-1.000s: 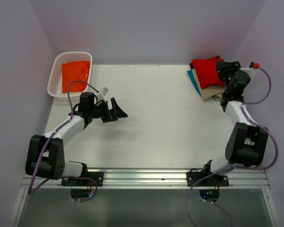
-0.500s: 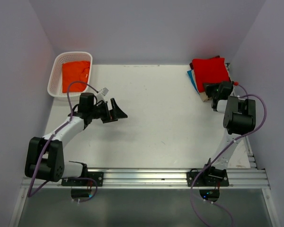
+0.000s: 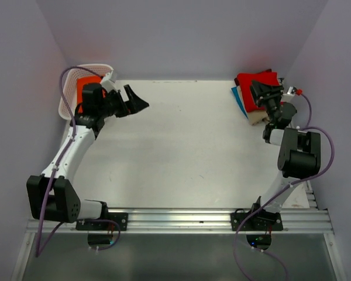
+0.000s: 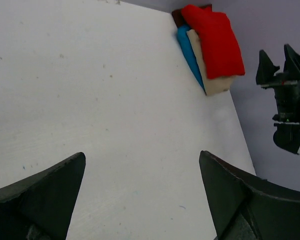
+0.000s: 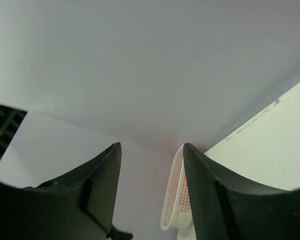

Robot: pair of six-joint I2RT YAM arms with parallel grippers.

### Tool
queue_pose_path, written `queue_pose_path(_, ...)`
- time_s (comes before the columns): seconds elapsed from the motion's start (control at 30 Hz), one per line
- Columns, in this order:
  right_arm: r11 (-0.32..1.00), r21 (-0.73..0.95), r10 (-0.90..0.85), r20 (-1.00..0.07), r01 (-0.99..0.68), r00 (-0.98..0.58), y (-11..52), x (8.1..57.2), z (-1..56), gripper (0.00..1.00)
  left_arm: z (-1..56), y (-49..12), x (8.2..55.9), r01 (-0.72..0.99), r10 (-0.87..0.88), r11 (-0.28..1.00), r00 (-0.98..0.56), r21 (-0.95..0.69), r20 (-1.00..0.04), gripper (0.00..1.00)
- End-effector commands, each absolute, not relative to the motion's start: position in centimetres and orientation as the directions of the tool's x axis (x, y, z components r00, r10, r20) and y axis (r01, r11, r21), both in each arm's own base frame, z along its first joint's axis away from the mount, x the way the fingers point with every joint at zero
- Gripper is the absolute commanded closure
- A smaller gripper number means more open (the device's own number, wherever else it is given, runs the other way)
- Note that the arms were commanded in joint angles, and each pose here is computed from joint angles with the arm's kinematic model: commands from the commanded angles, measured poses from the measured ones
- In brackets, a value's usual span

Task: Fold and stack the t-shirts
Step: Neatly place the folded tshirt to the corner

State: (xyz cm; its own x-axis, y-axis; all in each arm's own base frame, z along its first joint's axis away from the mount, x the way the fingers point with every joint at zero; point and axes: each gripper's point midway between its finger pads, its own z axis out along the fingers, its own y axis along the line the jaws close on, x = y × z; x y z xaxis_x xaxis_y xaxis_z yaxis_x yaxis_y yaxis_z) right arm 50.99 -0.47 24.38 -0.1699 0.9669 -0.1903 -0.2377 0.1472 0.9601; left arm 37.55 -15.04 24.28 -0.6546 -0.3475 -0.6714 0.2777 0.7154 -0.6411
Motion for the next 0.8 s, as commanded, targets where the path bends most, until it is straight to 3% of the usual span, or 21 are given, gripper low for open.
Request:
queue_pose_path(0.0,0.081,0.825,0.866,-0.336,-0.560,-0.370,6.4,42.9,31.9,0.41,25.3,-12.0,40.7,0.208,-0.389,0.773,-0.590,-0.599,-0.708,0.00)
queue_pose_path(0.07,0.094,0.835,0.832,-0.365,-0.542,-0.418,8.0,41.4,30.9,0.31,24.9,-10.1,42.0,0.151,-0.427,0.775,-0.590,-0.614,-0.685,0.00)
queue_pose_path(0.13,0.093,0.862,0.759,-0.386,-0.499,-0.525,11.0,39.2,29.2,0.08,22.4,-7.2,44.1,0.060,-0.467,0.777,-0.614,-0.627,-0.636,0.00)
queue_pose_path(0.17,0.108,0.866,0.745,-0.395,-0.487,-0.537,11.2,38.7,28.6,0.08,21.7,-6.1,44.7,0.018,-0.483,0.783,-0.614,-0.622,-0.625,0.00)
queue_pose_path(0.2,0.112,0.872,0.713,-0.405,-0.477,-0.572,12.7,37.8,28.1,0.02,21.0,-5.2,45.2,-0.016,-0.494,0.786,-0.617,-0.619,-0.612,0.00)
queue_pose_path(0.3,0.267,0.867,0.557,-0.496,-0.421,-0.666,16.9,35.6,25.2,0.01,18.2,-0.8,47.2,-0.175,-0.530,0.810,-0.626,-0.560,-0.572,0.00)
queue_pose_path(0.33,0.424,0.723,0.455,-0.691,-0.545,-0.562,17.2,34.7,25.7,0.01,17.6,1.0,47.9,-0.226,-0.532,0.827,-0.615,-0.516,-0.583,0.00)
queue_pose_path(0.37,0.583,0.748,0.418,-0.611,-0.318,-0.672,16.6,34.1,20.5,0.01,17.5,2.0,49.4,-0.242,-0.527,0.835,-0.609,-0.495,-0.592,0.00)
queue_pose_path(0.43,0.711,0.581,0.232,-0.725,-0.396,-0.648,18.0,32.4,21.3,0.01,16.8,3.7,50.3,-0.284,-0.512,0.853,-0.616,-0.437,-0.599,0.00)
queue_pose_path(0.47,0.764,0.561,0.205,-0.679,-0.318,-0.705,17.2,31.2,19.5,0.01,17.0,4.3,51.7,-0.289,-0.509,0.857,-0.609,-0.426,-0.608,0.00)
queue_pose_path(0.77,0.912,0.336,0.045,-0.654,-0.237,-0.755,13.9,27.6,17.0,0.01,13.8,8.0,57.7,-0.365,-0.471,0.881,-0.629,-0.300,-0.618,0.09)
